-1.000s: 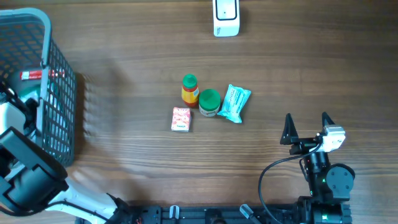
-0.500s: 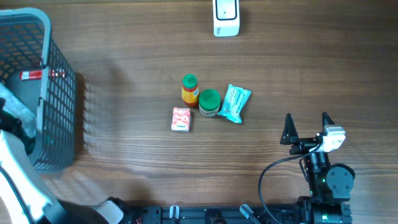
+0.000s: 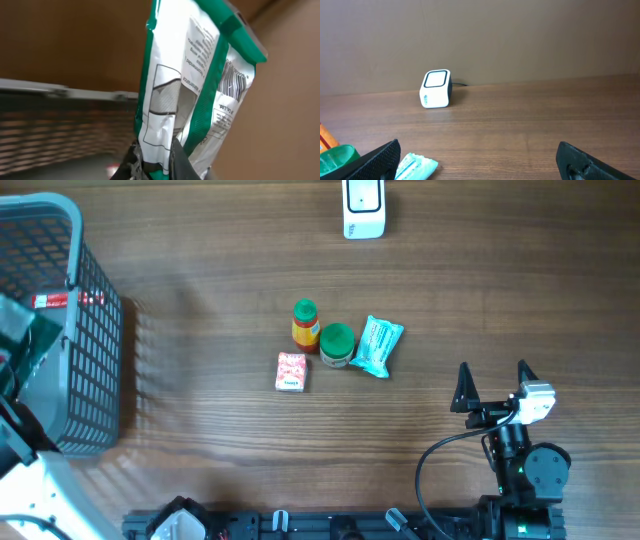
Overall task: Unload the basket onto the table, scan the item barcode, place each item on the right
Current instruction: 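Reach left gripper into basket and grasp the green 3M gloves pack, then lift the gloves pack with left gripper past the scanner, then lay the gloves pack on table left of the jar, release, then reach left gripper into basket and grasp the red stick packet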
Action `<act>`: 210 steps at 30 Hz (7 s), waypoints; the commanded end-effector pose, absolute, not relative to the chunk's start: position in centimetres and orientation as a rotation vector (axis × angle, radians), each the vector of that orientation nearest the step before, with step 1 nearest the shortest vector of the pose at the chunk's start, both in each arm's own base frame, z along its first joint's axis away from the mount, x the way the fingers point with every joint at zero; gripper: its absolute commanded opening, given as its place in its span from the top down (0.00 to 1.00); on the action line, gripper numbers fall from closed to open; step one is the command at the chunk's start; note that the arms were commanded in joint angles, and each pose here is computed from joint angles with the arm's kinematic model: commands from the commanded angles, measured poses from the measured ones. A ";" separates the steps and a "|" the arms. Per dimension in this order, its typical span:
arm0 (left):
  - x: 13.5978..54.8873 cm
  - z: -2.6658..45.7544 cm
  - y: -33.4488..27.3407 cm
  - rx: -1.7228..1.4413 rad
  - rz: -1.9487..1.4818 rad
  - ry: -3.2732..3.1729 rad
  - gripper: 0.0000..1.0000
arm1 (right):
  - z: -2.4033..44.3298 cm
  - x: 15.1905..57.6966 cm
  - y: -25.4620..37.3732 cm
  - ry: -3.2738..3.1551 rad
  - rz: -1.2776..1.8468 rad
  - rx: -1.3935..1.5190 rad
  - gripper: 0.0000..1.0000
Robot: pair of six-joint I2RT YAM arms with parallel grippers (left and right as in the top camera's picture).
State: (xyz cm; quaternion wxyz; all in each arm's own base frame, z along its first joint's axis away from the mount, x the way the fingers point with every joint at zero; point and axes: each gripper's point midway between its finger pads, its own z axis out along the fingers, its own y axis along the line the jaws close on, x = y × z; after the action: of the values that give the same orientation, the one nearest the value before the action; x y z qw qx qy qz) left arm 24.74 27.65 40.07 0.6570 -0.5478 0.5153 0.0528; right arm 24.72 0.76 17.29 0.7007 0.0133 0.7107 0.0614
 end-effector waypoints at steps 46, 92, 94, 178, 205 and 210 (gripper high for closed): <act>45.7 20.5 -7.2 0.070 -0.032 2.187 0.00 | 17.4 24.7 0.9 1.576 0.141 0.027 0.00; 38.7 -2.1 -12.2 -0.318 -0.397 2.920 0.96 | 17.4 24.7 0.9 1.576 0.141 0.028 0.00; 37.8 -2.0 -14.1 -0.277 -0.472 2.946 0.96 | 17.4 24.7 0.9 1.576 0.141 0.028 0.00; 47.5 6.3 28.3 -0.460 0.280 2.191 0.77 | 17.4 24.7 0.9 1.577 0.141 0.028 0.00; 42.9 -1.6 28.4 -0.727 0.164 2.388 0.96 | 17.4 24.7 0.9 1.577 0.141 0.028 0.00; 41.2 0.7 28.4 -0.854 0.130 2.381 0.96 | 17.4 24.7 0.9 1.576 0.141 0.028 0.00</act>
State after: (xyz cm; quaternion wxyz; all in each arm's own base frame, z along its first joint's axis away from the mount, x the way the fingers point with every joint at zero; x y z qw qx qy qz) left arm 44.53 29.07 3.10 0.3556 -0.2612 0.8944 0.0739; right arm 24.72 0.76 17.29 0.7007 0.0133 0.7107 0.0614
